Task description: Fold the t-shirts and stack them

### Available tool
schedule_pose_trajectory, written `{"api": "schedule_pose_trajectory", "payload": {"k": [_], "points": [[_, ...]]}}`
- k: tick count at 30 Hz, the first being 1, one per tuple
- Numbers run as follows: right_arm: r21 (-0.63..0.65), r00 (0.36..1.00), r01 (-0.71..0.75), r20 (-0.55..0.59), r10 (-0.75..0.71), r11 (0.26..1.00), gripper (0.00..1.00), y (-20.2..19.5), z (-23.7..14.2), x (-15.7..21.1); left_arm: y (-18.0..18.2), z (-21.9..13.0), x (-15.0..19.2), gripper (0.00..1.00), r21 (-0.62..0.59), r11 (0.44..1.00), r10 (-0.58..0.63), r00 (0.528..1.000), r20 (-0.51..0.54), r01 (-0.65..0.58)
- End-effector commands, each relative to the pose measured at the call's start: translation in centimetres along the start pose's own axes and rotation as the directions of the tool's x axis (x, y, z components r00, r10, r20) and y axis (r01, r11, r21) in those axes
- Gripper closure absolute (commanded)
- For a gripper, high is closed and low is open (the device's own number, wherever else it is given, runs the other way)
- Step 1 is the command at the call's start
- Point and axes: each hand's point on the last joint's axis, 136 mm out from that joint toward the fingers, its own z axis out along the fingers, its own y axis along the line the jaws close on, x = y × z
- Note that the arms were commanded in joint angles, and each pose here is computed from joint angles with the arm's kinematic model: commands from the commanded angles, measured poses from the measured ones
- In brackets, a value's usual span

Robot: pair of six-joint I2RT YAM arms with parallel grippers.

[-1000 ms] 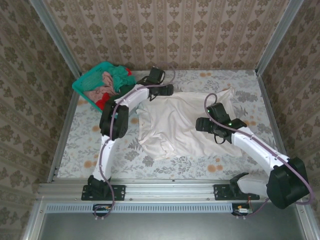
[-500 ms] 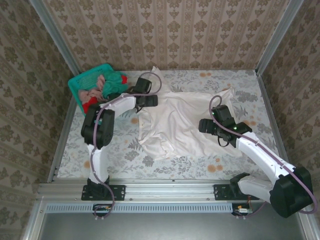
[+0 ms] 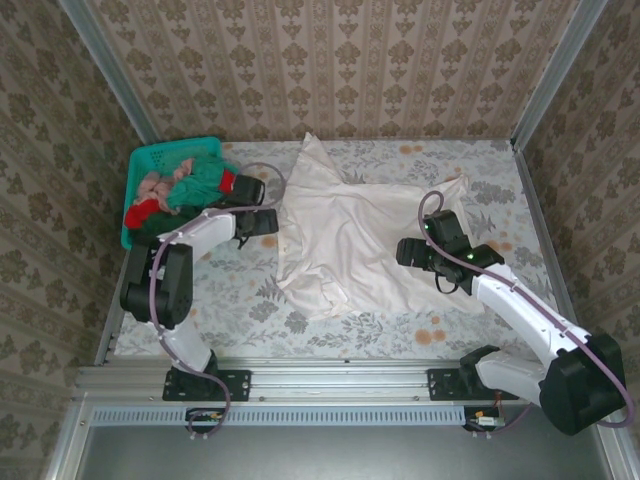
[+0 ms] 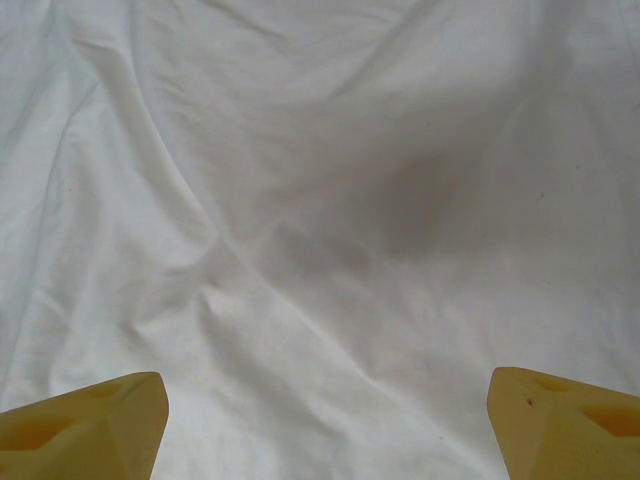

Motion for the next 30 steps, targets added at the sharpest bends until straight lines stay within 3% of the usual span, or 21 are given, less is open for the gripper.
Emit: {"api": "schedule_pose_trajectory", "payload": {"k": [1, 3, 6, 8, 14, 17, 21, 30], "points": [[-0.023, 1.000, 0.004, -0.003, -0.004, 1.000, 0.15, 0.5, 0.3, -0.3, -2.2, -4.4, 1.1, 0.13, 0.026, 0.999, 0.042, 0.999, 0.016, -0.042], [-0.027, 1.000, 0.008, -0.011, -0.008, 1.000, 0.15, 0.7, 0.5, -0.4, -2.1, -6.6, 2.4, 0.10, 0.029, 1.000, -0.010, 0.999, 0.040, 0.009], [-0.028, 1.000, 0.011, -0.015, -0.012, 1.000, 0.15, 0.8, 0.7, -0.4, 1.8, -8.9, 5.3, 0.10, -0.011, 0.980, -0.195, 0.977, 0.088, 0.197], [-0.029, 1.000, 0.013, -0.015, -0.014, 1.000, 0.15, 0.9, 0.8, -0.4, 6.3, -9.8, 7.3, 0.11, -0.063, 0.941, -0.321, 0.936, 0.142, 0.333], [-0.019, 1.000, 0.023, -0.007, -0.023, 1.000, 0.14, 0.9, 0.7, -1.0, 14.7, -10.0, 11.2, 0.14, -0.164, 0.825, -0.503, 0.835, 0.223, 0.541], [-0.024, 1.000, 0.026, 0.003, -0.026, 0.999, 0.14, 1.1, 0.5, -1.3, 17.2, -8.5, 10.5, 0.15, -0.173, 0.779, -0.571, 0.796, 0.201, 0.603], [-0.028, 1.000, 0.027, -0.005, -0.027, 0.999, 0.14, 1.1, 0.5, -1.2, 19.3, -6.9, 7.2, 0.17, -0.150, 0.758, -0.605, 0.771, 0.199, 0.634], [-0.002, 0.999, 0.028, -0.023, -0.028, 1.000, 0.13, 0.3, 0.8, -0.1, 22.5, -3.1, 2.0, 0.21, -0.180, 0.766, -0.590, 0.787, 0.183, 0.616]]}}
